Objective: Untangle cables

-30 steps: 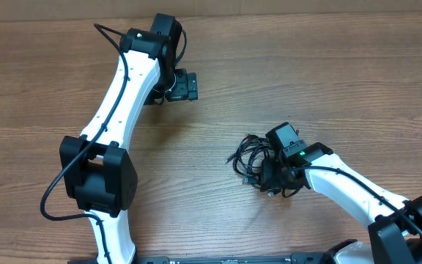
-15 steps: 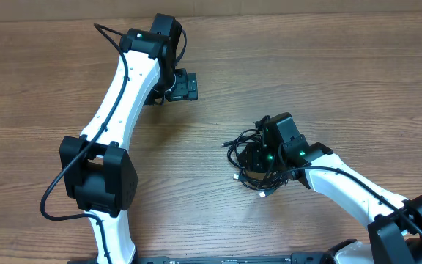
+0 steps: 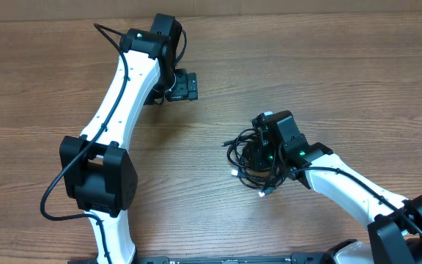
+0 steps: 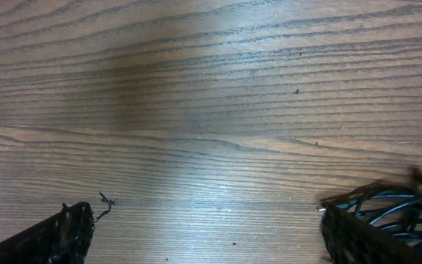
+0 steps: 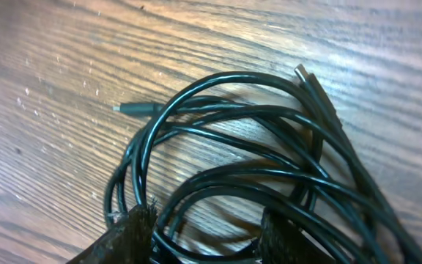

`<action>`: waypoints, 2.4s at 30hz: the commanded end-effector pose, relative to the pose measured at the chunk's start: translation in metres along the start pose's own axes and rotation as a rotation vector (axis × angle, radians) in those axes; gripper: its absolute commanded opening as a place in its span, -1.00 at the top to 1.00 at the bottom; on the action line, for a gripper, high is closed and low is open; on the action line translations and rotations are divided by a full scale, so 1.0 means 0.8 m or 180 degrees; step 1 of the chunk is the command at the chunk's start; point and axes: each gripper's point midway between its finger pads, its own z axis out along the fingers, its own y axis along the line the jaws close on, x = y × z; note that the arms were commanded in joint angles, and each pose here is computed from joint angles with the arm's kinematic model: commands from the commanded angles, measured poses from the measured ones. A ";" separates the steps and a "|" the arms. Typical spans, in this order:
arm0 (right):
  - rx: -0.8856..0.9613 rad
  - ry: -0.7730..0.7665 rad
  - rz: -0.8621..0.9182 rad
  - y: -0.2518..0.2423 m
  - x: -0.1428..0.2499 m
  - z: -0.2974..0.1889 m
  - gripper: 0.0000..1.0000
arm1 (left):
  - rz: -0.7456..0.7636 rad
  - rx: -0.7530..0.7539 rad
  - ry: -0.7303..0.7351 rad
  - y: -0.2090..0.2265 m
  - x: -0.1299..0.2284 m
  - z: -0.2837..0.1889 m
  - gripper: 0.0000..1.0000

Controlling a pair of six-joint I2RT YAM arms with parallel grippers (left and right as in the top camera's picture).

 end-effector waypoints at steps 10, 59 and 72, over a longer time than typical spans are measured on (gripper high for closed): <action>-0.0458 -0.0139 -0.1316 0.035 -0.011 -0.014 0.09 | -0.0042 0.0017 -0.0129 -0.001 -0.006 -0.017 -0.99; 0.0376 -0.0192 -0.1416 -0.086 -0.031 -0.040 -0.03 | -0.0042 0.0017 -0.0129 -0.001 -0.006 -0.017 -0.99; -0.0271 -0.0294 -0.1543 -0.041 -0.026 -0.042 -0.20 | -0.0042 0.0017 -0.0129 -0.001 -0.006 -0.017 -0.99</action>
